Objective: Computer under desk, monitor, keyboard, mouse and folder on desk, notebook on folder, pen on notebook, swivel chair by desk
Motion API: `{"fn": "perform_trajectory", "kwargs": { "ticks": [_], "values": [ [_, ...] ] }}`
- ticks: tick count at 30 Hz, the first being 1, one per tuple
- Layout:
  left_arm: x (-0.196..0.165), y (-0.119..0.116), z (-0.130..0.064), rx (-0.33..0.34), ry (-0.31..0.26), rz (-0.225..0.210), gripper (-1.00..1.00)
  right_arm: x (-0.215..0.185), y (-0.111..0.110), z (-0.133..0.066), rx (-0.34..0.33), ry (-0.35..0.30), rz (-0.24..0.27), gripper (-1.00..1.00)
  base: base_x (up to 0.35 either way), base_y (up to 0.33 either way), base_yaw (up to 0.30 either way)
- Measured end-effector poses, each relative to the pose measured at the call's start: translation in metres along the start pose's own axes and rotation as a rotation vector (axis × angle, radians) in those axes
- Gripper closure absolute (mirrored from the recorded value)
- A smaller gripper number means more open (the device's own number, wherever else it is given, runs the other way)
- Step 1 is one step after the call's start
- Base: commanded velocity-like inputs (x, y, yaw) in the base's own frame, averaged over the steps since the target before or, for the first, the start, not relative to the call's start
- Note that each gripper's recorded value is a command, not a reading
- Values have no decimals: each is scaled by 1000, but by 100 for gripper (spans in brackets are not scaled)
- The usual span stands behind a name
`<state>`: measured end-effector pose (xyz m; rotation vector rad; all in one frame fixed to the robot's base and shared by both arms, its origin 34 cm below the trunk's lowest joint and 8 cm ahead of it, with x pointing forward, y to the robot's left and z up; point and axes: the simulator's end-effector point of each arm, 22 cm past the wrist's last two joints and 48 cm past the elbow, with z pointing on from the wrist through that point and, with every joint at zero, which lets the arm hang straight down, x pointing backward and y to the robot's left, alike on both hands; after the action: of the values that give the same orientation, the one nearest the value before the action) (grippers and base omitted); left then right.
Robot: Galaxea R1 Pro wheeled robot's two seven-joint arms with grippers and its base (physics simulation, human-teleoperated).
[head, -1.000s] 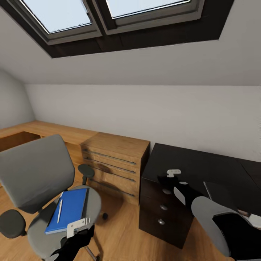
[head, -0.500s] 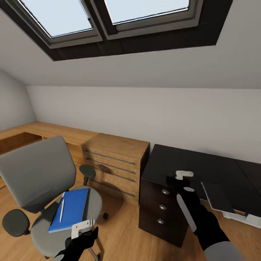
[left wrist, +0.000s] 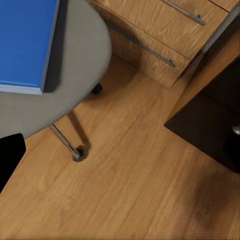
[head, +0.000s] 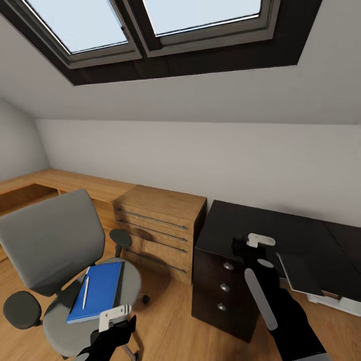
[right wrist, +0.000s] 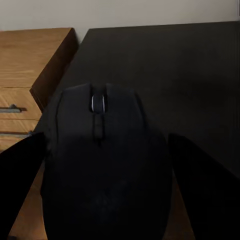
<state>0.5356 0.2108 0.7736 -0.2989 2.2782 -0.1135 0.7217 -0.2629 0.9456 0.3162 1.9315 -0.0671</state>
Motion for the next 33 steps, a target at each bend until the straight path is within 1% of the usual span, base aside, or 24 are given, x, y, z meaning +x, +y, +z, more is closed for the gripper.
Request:
{"fn": "perform_trajectory", "kwargs": {
  "ticks": [2,4,5,16,20,21,23,25,26,27,28,29,30,31,33],
  "values": [
    [0,0,0,0,1,1,-100,1,-1,0,-1,3,5,100,0,0,-263],
    [2,2,1,-3,4,3,-100,0,-18,3,26,10,43,100,0,0,-293],
    [2,2,1,-3,4,3,-100,0,-19,3,27,10,46,100,0,0,-293],
    [4,1,1,-2,9,2,-100,0,-22,4,33,12,50,100,0,0,-294],
    [18,5,6,-13,40,6,-100,-1,-27,5,42,10,57,100,0,0,-294],
    [36,9,10,-24,81,12,-100,-2,-30,5,47,10,61,100,0,0,-294],
    [88,25,20,-59,191,29,-100,-2,-32,5,51,10,65,100,0,0,-294],
    [114,33,23,-79,241,37,-100,-2,-32,5,51,10,66,100,0,0,-294],
    [136,42,25,-97,275,41,-100,-2,-32,5,51,11,67,100,0,0,-294],
    [158,54,28,-125,284,48,-100,-1,-32,6,51,13,68,100,0,0,-294],
    [169,67,31,-154,254,69,-100,0,-31,6,50,15,69,100,0,0,-294],
    [172,71,32,-164,242,80,-100,0,-31,5,49,15,69,100,0,0,-294],
    [178,79,33,-179,220,104,-100,0,-30,5,49,16,69,100,0,0,-294],
    [194,93,33,-206,190,150,-100,1,-30,6,49,18,69,100,0,0,-294],
    [215,105,29,-223,173,176,-100,2,-30,6,48,18,70,100,0,0,-294]
  ]
}}
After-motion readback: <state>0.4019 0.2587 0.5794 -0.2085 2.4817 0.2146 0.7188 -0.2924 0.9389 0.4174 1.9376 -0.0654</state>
